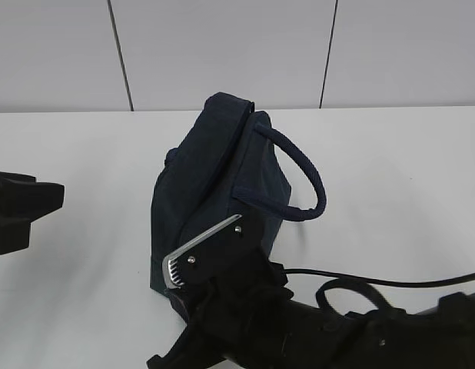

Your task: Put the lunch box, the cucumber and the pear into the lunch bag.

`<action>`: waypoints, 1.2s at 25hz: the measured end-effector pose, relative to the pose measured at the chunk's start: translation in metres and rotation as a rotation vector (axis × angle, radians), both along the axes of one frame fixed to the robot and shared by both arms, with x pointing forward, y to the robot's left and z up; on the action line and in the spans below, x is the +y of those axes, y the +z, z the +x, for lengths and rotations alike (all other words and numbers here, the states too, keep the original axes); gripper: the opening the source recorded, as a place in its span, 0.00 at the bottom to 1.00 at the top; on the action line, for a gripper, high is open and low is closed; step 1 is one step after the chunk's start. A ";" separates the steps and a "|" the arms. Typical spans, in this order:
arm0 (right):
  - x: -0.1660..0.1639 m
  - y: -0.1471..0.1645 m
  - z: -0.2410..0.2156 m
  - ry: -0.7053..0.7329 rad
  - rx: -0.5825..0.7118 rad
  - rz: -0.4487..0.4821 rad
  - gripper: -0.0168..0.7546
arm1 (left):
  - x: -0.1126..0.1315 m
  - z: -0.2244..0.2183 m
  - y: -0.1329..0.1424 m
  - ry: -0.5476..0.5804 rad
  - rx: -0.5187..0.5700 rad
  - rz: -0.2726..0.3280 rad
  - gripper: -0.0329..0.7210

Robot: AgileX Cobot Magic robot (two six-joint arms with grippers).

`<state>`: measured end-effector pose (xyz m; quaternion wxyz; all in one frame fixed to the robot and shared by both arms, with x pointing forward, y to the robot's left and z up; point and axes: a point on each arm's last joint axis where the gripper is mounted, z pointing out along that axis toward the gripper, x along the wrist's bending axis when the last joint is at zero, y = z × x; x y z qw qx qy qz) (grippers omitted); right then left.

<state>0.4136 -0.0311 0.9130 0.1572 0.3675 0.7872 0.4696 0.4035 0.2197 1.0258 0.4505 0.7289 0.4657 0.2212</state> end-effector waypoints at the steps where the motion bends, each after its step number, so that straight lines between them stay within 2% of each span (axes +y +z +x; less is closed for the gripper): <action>1: -0.001 0.005 -0.001 0.007 -0.006 0.003 0.03 | 0.000 0.000 0.000 0.000 -0.001 0.001 0.38; 4: -0.003 0.021 -0.003 0.028 -0.026 0.016 0.03 | 0.001 0.000 0.000 -0.016 -0.015 0.035 0.36; 7: -0.006 0.036 -0.006 0.051 -0.053 0.019 0.03 | 0.001 -0.001 -0.002 -0.054 -0.027 0.095 0.34; 10: -0.010 0.048 -0.009 0.066 -0.082 0.011 0.03 | 0.001 -0.001 -0.002 -0.065 -0.029 0.111 0.31; 14: -0.014 0.056 -0.010 0.065 -0.095 0.003 0.03 | 0.000 -0.001 -0.001 -0.028 0.003 0.030 0.30; 17: -0.015 0.060 -0.011 0.068 -0.100 0.006 0.03 | -0.002 -0.003 -0.003 -0.050 0.022 0.028 0.30; 22: -0.011 0.068 -0.010 0.087 -0.101 0.001 0.03 | -0.010 -0.012 -0.006 -0.225 0.031 0.077 0.30; 25: -0.007 0.074 -0.007 0.095 -0.113 0.000 0.03 | -0.019 -0.018 -0.002 -0.342 -0.003 0.029 0.31; 28: -0.005 0.076 -0.007 0.101 -0.121 -0.006 0.03 | -0.026 -0.018 0.000 -0.397 -0.021 -0.028 0.31; 30: -0.005 0.075 -0.007 0.105 -0.118 -0.012 0.03 | -0.028 -0.014 -0.005 -0.431 0.008 -0.055 0.32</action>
